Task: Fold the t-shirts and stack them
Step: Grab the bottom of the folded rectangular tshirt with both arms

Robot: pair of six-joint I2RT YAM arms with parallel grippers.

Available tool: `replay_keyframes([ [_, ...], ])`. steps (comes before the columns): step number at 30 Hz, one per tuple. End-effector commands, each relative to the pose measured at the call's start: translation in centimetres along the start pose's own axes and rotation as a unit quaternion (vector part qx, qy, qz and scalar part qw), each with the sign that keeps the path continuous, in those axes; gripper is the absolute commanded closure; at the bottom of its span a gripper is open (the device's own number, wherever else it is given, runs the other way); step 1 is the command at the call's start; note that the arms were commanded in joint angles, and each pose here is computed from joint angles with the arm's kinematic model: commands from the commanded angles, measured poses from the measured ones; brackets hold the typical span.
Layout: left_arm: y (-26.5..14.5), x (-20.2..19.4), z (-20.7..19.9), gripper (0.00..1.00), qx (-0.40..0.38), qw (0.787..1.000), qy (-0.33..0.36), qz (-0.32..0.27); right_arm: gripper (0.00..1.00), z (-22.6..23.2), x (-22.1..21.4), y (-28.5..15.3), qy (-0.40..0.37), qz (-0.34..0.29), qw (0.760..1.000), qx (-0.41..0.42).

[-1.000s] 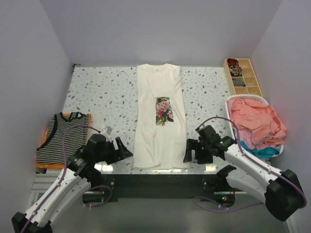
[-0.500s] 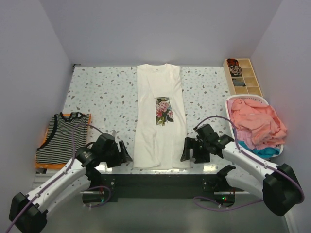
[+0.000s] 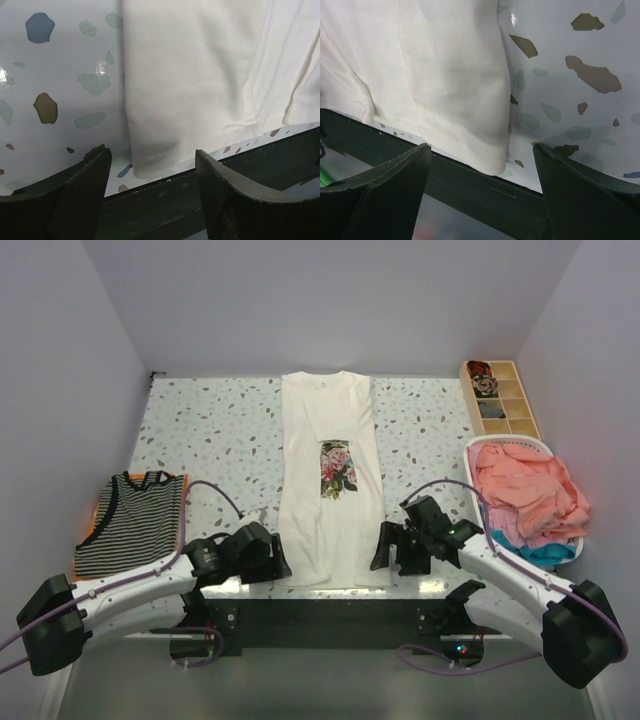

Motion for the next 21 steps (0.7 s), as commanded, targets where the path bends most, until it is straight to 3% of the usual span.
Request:
replay_keyframes([
  [1, 0.6, 0.9, -0.7, 0.34, -0.017, 0.999, -0.016, -0.041, 0.13, -0.9, -0.1, 1.3, 0.018, -0.012, 1.0, -0.013],
  [4, 0.9, 0.5, -0.5, 0.39, -0.018, 0.999, -0.019, -0.033, 0.2, -0.9, -0.3, 1.9, 0.023, 0.003, 1.0, -0.007],
  [10, 1.0, 0.0, 0.0, 0.42, -0.012, 0.999, -0.014, -0.03, 0.34, -1.2, -1.4, 1.4, 0.029, 0.02, 0.999, -0.009],
  [18, 1.2, -0.4, 0.6, 0.43, -0.004, 1.0, -0.012, -0.026, 0.34, -2.1, -3.2, 0.2, 0.039, 0.039, 0.998, -0.027],
  [21, 1.4, -0.3, 0.5, 0.46, -0.008, 0.999, -0.009, -0.03, 0.39, -1.9, -3.0, 0.7, 0.041, 0.036, 0.998, -0.015],
])
Point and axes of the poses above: each gripper's point midway between its finger pads, its own y axis out along the fingers, its own z axis along the line the jaws close on, x = y × z, the point moved 5 cm from there along -y, back along the fingers, and after that the axes turned 5 degrees about -y, right-handed, at the moved point
